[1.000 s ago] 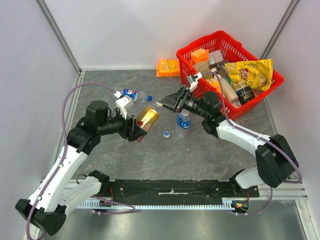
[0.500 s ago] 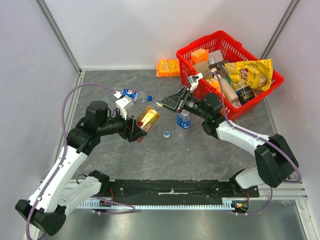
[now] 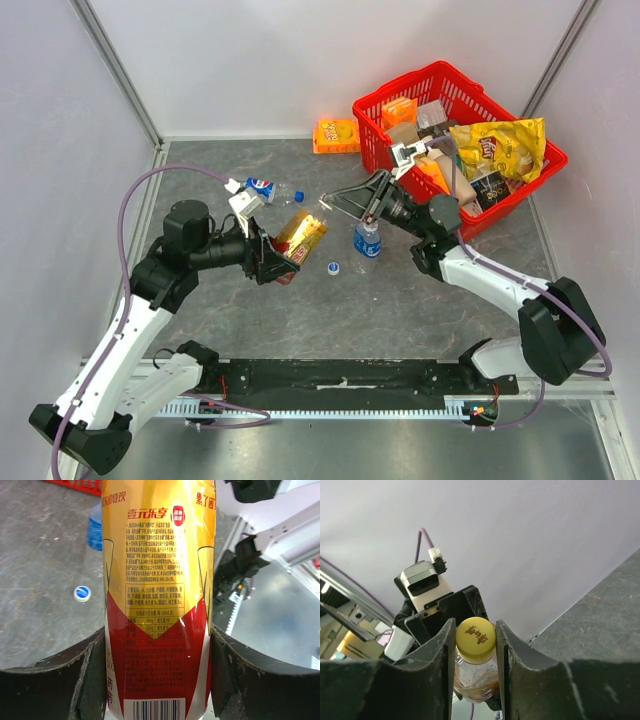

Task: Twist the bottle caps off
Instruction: Unscrew the bottle cap from the plastic bottle.

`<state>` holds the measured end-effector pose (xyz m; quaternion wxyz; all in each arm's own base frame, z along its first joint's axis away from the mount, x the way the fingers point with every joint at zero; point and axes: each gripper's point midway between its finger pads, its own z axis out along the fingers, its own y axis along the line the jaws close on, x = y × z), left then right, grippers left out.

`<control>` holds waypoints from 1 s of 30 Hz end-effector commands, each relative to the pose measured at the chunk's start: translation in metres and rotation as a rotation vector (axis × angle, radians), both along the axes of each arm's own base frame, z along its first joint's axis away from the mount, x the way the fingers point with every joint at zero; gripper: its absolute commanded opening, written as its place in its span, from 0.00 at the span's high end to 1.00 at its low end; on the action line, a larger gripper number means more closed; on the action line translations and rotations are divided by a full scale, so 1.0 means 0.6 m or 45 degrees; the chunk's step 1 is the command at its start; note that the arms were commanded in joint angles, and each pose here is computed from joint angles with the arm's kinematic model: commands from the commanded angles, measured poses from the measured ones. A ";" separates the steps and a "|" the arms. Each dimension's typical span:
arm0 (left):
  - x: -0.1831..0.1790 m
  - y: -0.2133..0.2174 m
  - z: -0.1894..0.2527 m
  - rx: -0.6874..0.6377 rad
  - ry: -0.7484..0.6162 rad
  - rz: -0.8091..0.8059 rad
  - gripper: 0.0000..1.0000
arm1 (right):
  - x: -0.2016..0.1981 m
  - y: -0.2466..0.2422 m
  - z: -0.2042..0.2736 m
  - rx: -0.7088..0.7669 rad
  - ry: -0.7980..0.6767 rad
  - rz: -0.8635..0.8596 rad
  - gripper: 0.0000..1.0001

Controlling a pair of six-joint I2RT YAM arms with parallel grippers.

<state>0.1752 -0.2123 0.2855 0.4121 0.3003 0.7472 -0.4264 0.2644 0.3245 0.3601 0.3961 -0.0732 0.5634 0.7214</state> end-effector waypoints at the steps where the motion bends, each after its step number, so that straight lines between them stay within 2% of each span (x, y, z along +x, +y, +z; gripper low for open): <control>1: -0.048 -0.028 0.064 -0.178 0.010 -0.230 0.94 | -0.071 -0.011 0.077 0.050 -0.357 0.103 1.00; 10: -0.115 -0.041 0.138 -0.388 0.006 -0.539 0.98 | -0.150 -0.041 0.143 0.134 -0.723 0.174 1.00; 21: -0.170 -0.033 0.176 -0.468 -0.004 -0.787 0.98 | -0.238 -0.080 0.194 0.258 -1.027 0.287 0.98; 23: -0.172 -0.033 0.175 -0.469 -0.005 -0.791 0.98 | -0.247 -0.085 0.197 0.278 -1.053 0.299 0.86; 25: -0.169 -0.033 0.172 -0.469 0.001 -0.782 0.98 | -0.250 -0.086 0.200 0.285 -1.058 0.305 0.80; 30: -0.164 -0.036 0.160 -0.466 0.014 -0.761 0.98 | -0.238 -0.080 0.205 0.265 -1.009 0.295 0.46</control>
